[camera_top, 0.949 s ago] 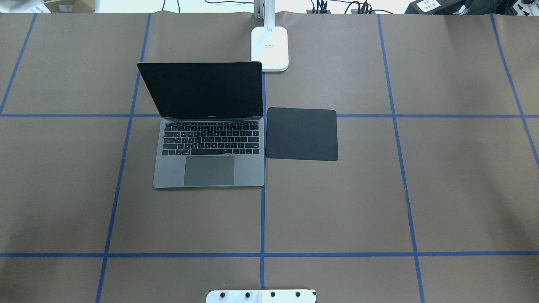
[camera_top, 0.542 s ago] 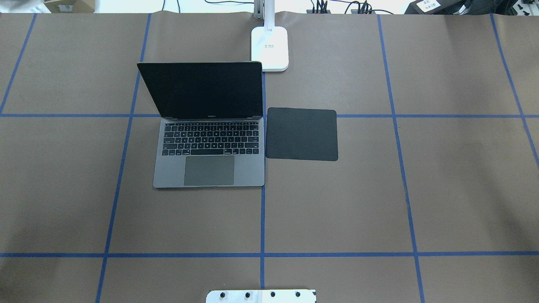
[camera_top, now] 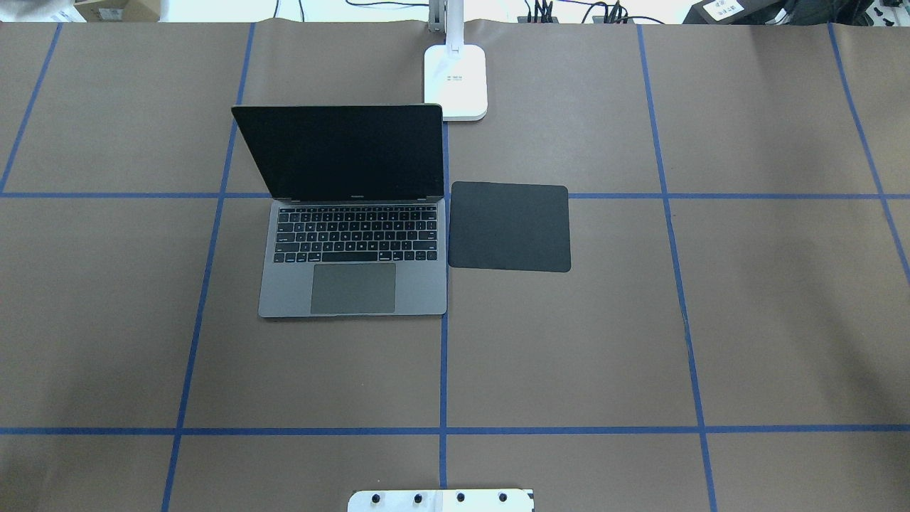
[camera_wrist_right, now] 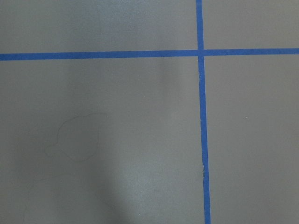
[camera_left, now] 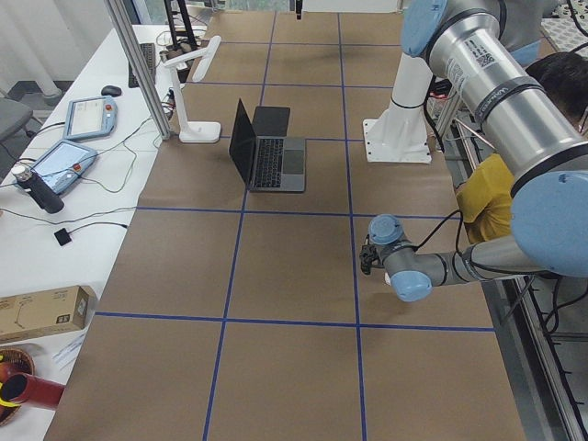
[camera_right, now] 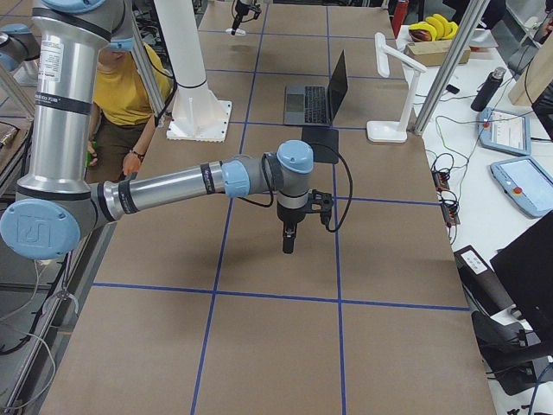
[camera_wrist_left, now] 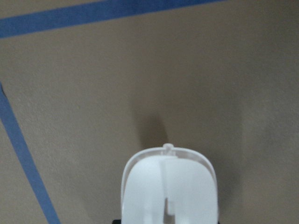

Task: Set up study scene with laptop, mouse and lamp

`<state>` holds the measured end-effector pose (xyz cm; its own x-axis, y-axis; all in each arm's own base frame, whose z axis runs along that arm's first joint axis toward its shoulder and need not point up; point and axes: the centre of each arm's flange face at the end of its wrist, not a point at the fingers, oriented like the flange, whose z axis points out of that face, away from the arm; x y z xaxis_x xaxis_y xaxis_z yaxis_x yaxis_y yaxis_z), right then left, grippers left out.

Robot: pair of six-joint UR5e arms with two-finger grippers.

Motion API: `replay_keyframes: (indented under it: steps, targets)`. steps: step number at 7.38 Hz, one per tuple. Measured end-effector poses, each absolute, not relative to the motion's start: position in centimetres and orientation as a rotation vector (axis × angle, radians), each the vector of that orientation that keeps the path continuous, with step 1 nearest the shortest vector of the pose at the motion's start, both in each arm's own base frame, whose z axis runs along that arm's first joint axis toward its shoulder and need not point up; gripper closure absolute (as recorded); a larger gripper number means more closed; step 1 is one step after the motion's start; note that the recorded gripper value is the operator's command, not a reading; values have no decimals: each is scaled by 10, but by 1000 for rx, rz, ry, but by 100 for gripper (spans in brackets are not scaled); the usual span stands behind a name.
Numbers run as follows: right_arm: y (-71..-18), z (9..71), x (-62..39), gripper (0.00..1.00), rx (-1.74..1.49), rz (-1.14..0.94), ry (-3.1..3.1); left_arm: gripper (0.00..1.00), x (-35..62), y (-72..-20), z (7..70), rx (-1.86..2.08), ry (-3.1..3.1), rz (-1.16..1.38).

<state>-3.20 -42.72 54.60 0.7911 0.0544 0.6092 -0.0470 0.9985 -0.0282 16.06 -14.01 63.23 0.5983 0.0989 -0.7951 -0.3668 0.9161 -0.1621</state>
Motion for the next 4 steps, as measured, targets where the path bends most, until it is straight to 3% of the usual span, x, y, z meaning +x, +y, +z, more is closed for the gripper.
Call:
replay_keyframes:
  steps: [4]
  targets:
    - [-422, 558, -5, 0, 7, 38, -649, 100, 200, -193, 560, -243, 963, 182]
